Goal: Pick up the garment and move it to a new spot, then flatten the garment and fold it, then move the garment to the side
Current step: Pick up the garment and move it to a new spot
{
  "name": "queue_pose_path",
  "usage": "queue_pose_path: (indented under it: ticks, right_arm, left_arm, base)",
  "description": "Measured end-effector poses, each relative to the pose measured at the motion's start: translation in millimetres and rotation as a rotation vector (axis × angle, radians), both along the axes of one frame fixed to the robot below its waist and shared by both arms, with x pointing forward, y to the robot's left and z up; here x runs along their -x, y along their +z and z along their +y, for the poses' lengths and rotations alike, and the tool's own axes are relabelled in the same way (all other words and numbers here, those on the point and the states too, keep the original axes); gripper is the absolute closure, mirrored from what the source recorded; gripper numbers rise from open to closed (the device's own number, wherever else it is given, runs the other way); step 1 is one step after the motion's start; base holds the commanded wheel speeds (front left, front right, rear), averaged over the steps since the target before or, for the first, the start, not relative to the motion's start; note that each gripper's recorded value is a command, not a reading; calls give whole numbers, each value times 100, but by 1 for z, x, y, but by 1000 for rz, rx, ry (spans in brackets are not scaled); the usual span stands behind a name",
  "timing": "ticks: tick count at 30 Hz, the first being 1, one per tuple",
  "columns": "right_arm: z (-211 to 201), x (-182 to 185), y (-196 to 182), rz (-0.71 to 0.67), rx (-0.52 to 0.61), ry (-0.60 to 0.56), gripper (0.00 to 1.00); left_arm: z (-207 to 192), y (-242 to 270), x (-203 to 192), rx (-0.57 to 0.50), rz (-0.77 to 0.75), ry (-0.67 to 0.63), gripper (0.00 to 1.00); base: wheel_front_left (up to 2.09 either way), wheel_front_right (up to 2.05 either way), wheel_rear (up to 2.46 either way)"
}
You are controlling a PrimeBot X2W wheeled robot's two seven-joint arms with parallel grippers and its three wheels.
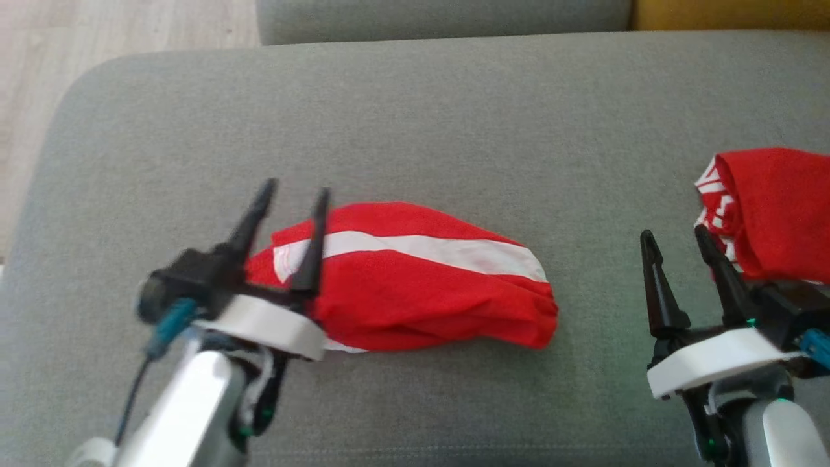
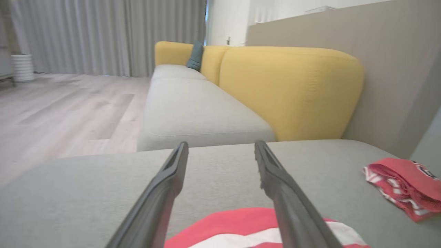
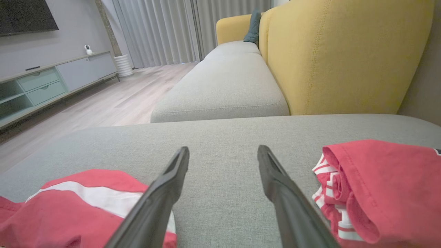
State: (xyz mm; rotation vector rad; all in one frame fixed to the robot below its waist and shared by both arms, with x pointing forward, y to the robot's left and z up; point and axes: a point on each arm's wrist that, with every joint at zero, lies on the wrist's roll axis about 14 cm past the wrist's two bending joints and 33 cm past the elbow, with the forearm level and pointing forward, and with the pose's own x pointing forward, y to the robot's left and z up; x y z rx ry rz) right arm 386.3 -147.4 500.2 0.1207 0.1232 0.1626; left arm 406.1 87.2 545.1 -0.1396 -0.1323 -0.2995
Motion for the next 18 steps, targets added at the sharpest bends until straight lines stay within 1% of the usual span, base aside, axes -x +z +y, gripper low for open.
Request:
queue_pose_path:
  ticks: [3,8,12,18]
  right_arm:
    - [5,2,-2,9,0,15,0]
    - [11,2,0,7,9,35,0]
    - [13,4,4,0,11,41,0]
    - [11,19,-4,34,17,40,0]
  left_arm:
    - [37,-10,2,-22,25,104,0]
    - [90,-28,12,-41,79,234,0]
    - [107,-39,26,-32,117,263,0]
    - [107,-45,43,-29,135,257,0]
  base:
    - [0,0,0]
    - [0,0,0]
    - [0,0,0]
    - [0,0,0]
